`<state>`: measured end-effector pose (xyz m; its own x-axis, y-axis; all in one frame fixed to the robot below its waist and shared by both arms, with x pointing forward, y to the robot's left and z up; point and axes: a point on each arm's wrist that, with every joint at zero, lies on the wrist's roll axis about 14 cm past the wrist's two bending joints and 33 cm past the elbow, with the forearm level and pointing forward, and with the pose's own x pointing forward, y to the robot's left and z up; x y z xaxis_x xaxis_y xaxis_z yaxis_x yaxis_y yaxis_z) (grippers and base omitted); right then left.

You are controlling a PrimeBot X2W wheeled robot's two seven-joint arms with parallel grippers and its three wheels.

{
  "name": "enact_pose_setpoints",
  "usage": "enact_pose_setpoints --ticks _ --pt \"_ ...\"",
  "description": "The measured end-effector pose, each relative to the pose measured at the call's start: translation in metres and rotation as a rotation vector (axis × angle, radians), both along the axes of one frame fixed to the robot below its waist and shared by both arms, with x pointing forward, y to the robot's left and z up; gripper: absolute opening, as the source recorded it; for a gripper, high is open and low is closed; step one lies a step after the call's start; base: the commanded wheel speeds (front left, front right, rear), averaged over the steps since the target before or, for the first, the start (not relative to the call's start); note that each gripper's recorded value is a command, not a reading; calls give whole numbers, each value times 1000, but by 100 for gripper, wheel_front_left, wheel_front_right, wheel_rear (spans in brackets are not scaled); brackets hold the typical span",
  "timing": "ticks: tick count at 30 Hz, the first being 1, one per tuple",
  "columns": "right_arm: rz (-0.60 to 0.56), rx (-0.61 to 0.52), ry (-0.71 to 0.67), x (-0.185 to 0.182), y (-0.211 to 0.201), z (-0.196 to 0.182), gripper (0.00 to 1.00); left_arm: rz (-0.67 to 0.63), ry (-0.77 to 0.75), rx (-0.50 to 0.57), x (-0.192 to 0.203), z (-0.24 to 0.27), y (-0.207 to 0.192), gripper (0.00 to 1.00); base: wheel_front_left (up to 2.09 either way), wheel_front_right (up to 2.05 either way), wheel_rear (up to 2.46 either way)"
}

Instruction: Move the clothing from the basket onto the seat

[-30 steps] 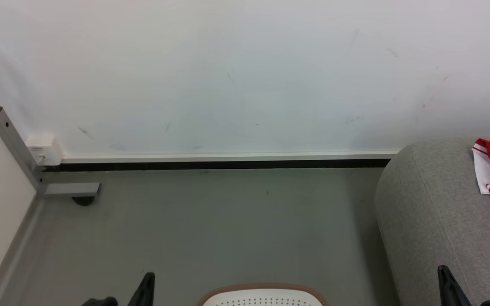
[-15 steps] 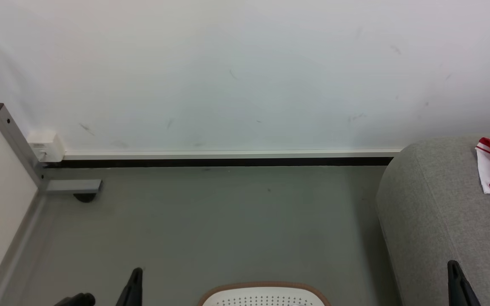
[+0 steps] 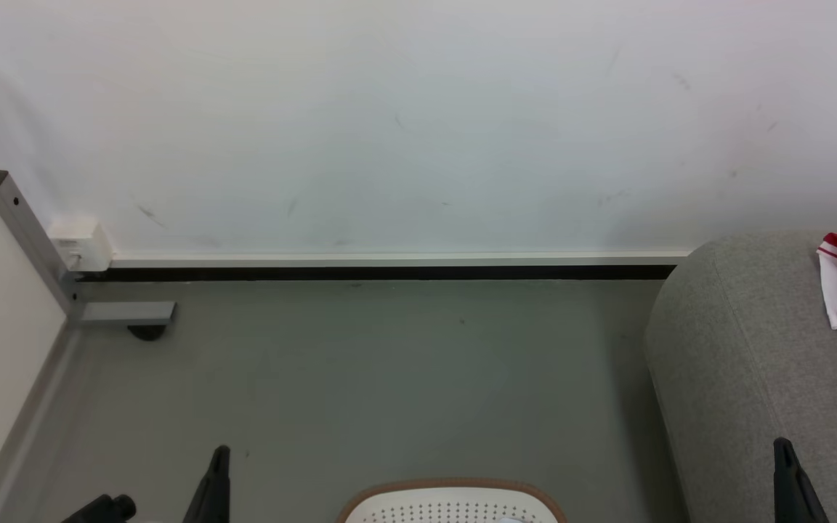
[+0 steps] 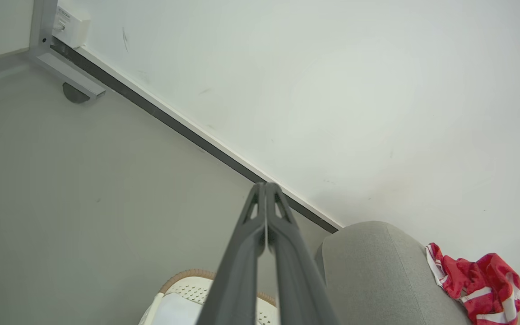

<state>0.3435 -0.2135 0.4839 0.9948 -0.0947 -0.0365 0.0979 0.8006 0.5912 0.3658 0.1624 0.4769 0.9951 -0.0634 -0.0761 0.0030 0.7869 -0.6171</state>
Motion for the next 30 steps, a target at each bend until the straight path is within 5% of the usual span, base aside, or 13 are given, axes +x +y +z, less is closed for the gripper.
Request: enact_pose_setpoints --ticks 30 --pt "0 389 -20 18 2 7 0 63 22 -370 10 8 16 0 0 0 0"
